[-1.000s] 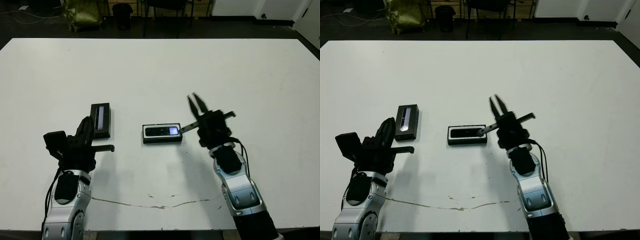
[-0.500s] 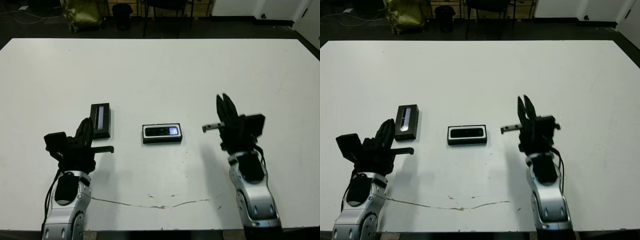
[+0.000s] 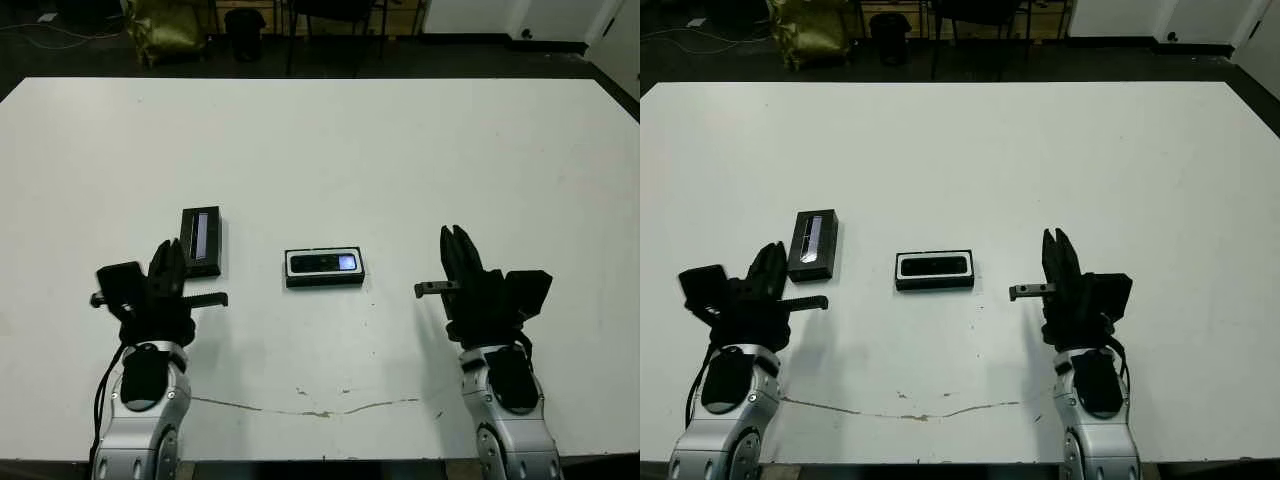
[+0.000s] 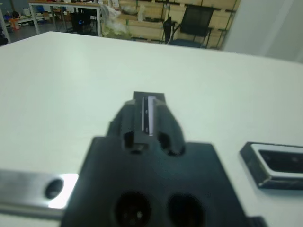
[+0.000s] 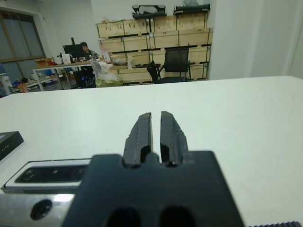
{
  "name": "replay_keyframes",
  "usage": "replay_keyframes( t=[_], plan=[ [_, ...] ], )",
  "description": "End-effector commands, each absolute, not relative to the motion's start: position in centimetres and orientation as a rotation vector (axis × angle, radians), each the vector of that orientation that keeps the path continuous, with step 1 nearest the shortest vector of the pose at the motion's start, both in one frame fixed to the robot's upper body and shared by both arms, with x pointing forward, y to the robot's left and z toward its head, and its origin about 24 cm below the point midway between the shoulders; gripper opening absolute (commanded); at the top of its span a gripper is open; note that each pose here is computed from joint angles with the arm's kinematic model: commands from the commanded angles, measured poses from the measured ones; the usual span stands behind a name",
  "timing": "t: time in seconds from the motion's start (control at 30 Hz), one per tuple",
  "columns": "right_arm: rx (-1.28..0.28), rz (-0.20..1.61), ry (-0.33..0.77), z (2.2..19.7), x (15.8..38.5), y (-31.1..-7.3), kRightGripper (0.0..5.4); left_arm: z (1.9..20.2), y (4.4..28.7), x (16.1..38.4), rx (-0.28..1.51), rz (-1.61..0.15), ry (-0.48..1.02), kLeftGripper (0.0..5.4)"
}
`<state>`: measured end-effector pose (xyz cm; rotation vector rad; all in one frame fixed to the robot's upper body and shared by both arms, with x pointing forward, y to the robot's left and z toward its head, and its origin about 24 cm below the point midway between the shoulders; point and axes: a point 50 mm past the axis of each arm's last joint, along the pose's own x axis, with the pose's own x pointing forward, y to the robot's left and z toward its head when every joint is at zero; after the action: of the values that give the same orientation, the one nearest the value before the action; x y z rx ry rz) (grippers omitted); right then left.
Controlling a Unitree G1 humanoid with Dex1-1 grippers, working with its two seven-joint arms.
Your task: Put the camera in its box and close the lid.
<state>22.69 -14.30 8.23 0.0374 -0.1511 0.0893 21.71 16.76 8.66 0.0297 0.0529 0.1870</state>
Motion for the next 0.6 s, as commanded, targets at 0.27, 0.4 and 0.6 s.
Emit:
replay_keyframes(
  t=[0.27, 0.4, 0.6],
  plan=[
    [0.049, 0.087, -0.114, 8.0, 22.6, -13.8, 0.0, 9.1, 16.0, 21.9, 0.174, 0.046, 0.161, 3.26],
    [0.049, 0.086, -0.11, 8.1, 22.6, -13.5, 0.0, 9.3, 15.5, 22.5, 0.191, 0.024, 0.181, 4.25],
    [0.068, 0.105, -0.105, 8.0, 22.7, -13.4, 0.0, 9.4, 14.8, 23.4, 0.169, 0.004, 0.188, 5.38]
  ],
)
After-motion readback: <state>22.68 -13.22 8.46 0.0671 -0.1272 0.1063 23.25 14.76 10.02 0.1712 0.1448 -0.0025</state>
